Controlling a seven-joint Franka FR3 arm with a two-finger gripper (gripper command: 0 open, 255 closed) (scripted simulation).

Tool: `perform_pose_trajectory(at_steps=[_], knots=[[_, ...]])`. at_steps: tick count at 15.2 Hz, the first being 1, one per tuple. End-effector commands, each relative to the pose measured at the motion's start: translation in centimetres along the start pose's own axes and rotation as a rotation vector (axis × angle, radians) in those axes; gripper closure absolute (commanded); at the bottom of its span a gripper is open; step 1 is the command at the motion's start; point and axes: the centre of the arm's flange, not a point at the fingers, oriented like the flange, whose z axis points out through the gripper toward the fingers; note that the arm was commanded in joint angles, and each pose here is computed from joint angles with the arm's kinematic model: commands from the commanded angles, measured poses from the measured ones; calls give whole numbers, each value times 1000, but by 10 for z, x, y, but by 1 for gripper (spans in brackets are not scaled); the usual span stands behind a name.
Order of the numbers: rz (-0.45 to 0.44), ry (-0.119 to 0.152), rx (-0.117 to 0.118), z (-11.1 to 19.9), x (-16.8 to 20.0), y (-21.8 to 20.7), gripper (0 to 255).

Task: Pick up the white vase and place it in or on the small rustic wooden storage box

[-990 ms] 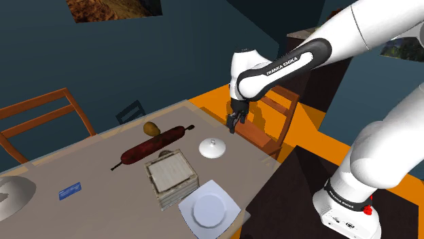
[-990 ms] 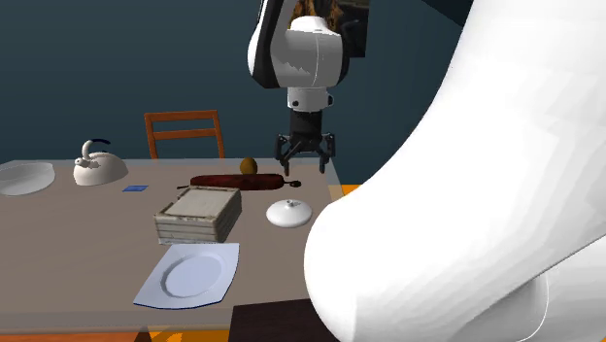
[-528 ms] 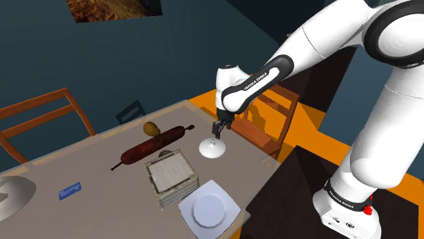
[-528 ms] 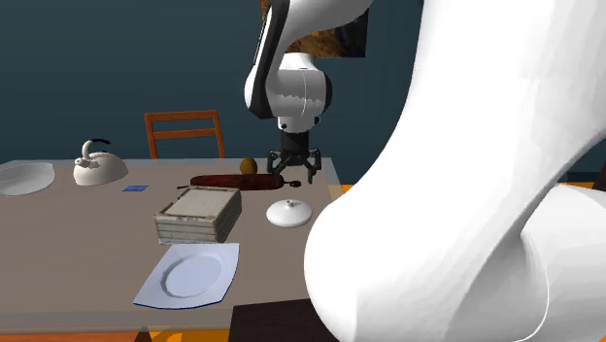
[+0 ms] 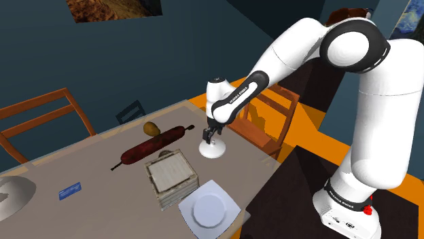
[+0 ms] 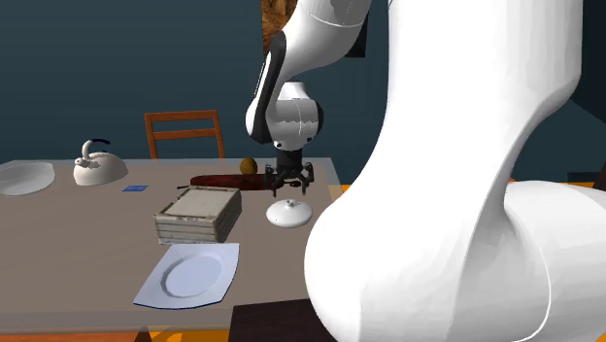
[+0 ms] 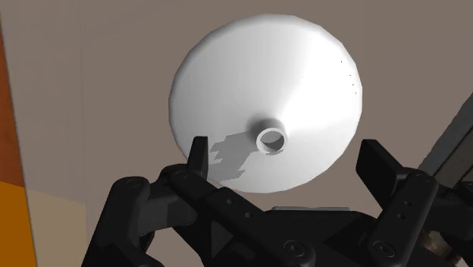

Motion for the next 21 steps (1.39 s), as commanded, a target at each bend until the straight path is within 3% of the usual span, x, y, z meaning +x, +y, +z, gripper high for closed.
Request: perform_pose_trajectory(at_steps=[1, 5, 13, 14, 21], knots=[[0, 1, 0, 10, 1, 0, 0], [0, 1, 0, 29, 1, 0, 0], [0, 1, 0, 29, 1, 0, 0], [0, 1, 0, 29, 1, 0, 255], [0, 1, 0, 29, 0, 0, 255]])
